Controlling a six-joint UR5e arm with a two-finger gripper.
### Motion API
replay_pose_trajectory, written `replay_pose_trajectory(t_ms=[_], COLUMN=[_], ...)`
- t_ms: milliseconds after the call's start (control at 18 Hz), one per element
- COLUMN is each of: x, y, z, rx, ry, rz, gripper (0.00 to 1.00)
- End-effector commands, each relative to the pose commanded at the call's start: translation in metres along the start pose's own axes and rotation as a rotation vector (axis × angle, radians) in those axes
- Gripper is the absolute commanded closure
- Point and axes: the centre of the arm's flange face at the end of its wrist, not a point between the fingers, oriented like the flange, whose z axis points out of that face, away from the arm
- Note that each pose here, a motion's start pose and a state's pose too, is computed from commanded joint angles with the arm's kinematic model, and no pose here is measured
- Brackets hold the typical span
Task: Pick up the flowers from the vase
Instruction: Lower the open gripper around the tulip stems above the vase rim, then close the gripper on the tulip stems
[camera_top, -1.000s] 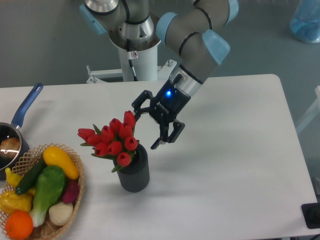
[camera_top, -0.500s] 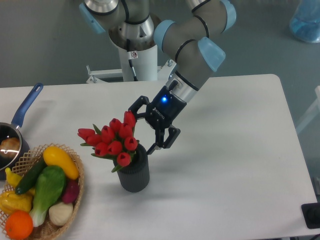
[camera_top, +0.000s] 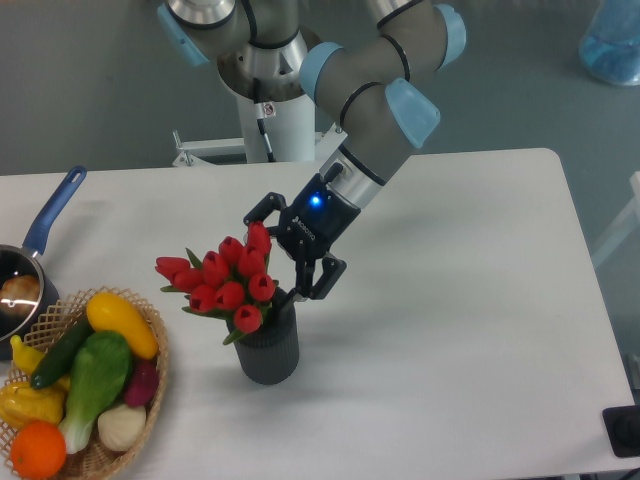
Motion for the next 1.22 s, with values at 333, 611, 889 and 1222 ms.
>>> replay_pose_trajectory(t_ms=[333, 611, 889, 1222], x=[-0.001, -0.002, -0.001, -0.002], y=[0.002, 0.003, 0.001, -0.002], z=[0.007, 0.013, 0.016, 0.014], rx=[0.006, 0.007, 0.007, 0.008], ry=[0.012, 0.015, 0.018, 0.013], rz=[-0.003, 0.009, 0.015, 0.023], gripper=[0.00, 0.00, 0.00, 0.04])
